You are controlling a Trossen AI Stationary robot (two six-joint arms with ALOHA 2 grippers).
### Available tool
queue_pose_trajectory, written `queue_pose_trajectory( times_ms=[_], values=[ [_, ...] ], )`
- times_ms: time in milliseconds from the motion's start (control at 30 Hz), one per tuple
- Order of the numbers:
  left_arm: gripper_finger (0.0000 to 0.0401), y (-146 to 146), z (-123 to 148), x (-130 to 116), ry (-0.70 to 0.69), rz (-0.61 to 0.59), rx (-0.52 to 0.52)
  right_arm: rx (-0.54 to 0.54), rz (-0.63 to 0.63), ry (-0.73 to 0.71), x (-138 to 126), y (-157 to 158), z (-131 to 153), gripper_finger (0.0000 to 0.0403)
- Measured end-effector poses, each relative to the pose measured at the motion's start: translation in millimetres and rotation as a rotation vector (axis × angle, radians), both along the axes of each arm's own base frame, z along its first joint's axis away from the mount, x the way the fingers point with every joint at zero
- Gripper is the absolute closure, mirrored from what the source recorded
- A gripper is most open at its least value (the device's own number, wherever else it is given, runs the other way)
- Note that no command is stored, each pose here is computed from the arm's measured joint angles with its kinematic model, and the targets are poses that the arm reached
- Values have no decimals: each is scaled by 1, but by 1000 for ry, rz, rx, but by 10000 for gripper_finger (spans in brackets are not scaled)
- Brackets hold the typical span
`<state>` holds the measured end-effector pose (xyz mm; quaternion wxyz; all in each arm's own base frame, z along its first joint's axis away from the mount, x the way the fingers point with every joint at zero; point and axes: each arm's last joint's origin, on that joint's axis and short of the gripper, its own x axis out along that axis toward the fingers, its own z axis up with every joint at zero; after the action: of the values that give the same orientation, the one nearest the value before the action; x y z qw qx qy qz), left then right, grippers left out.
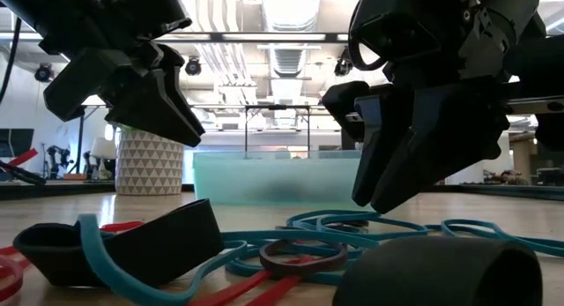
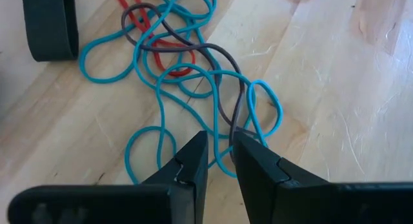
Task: Pick and place rubber bands into bin
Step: Put the blue rubber band into the green bin
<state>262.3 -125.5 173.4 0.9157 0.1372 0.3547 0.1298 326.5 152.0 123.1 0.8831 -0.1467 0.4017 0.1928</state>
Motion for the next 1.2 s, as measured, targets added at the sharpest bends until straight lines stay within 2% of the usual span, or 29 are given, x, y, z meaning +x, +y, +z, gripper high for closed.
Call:
queue_pose_trajectory(
  times_ms=[967,1200],
  values=[
    [299,0,0,0,-1,0,-1,18,-57,36,-4,-9,-8,335],
    [299,0,0,0,-1,0,-1,44,-36,54,-5,-8,-9,363]
  ],
)
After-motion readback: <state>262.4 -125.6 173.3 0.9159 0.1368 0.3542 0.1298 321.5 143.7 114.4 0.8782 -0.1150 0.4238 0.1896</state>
